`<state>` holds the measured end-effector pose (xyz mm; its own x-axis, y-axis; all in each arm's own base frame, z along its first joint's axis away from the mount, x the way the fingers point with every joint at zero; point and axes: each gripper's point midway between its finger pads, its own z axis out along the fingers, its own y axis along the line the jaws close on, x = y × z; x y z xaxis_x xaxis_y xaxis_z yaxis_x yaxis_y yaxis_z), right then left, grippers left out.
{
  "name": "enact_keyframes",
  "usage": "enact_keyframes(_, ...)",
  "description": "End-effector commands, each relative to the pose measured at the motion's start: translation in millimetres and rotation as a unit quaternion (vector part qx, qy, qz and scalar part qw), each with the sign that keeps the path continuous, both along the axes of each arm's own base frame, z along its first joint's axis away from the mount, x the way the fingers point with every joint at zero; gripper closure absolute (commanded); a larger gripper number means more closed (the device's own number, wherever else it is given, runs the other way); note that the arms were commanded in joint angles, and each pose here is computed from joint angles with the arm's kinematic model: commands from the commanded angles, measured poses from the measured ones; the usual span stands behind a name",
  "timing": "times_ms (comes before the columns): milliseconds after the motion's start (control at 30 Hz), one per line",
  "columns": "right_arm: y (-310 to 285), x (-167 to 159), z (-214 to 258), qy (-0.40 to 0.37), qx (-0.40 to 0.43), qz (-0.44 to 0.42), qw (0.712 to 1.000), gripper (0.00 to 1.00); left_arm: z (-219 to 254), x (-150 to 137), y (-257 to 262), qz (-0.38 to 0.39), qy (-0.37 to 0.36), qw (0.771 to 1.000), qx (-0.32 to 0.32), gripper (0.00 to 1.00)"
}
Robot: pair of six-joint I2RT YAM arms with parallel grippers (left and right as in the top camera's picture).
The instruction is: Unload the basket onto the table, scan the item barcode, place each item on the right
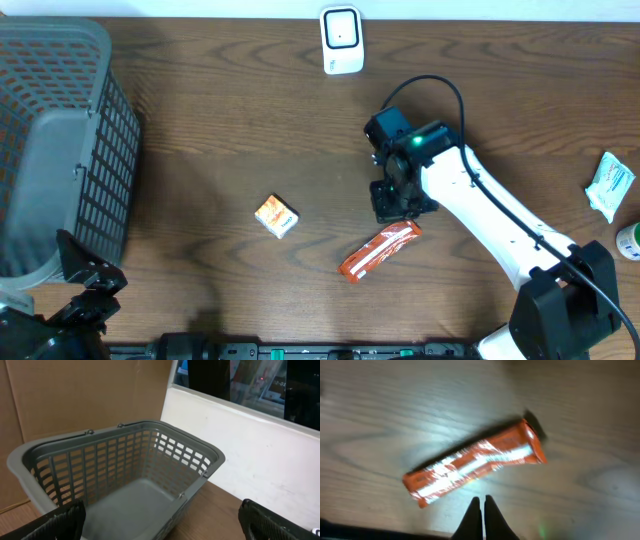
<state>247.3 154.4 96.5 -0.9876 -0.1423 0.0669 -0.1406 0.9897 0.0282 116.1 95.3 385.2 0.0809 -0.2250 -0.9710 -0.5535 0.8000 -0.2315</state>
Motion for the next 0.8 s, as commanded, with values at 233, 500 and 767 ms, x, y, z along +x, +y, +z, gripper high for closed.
enact_keyframes(233, -33, -37, -55, 0.046, -0.068, -0.090, 0.993, 0.99, -1, -2, 2, 0.006, -0.001, 1.000, 0.001, 0.02)
enact_keyframes(500, -41, -50, -90, 0.053, -0.051, -0.114, 0.991, 0.96, -1, -2, 2, 0.006, -0.001, 1.000, 0.001, 0.02)
enact_keyframes(767, -33, -37, -108, 0.019, -0.011, -0.125, 0.992, 0.94, -1, -2, 2, 0.006, -0.001, 1.000, 0.001, 0.02)
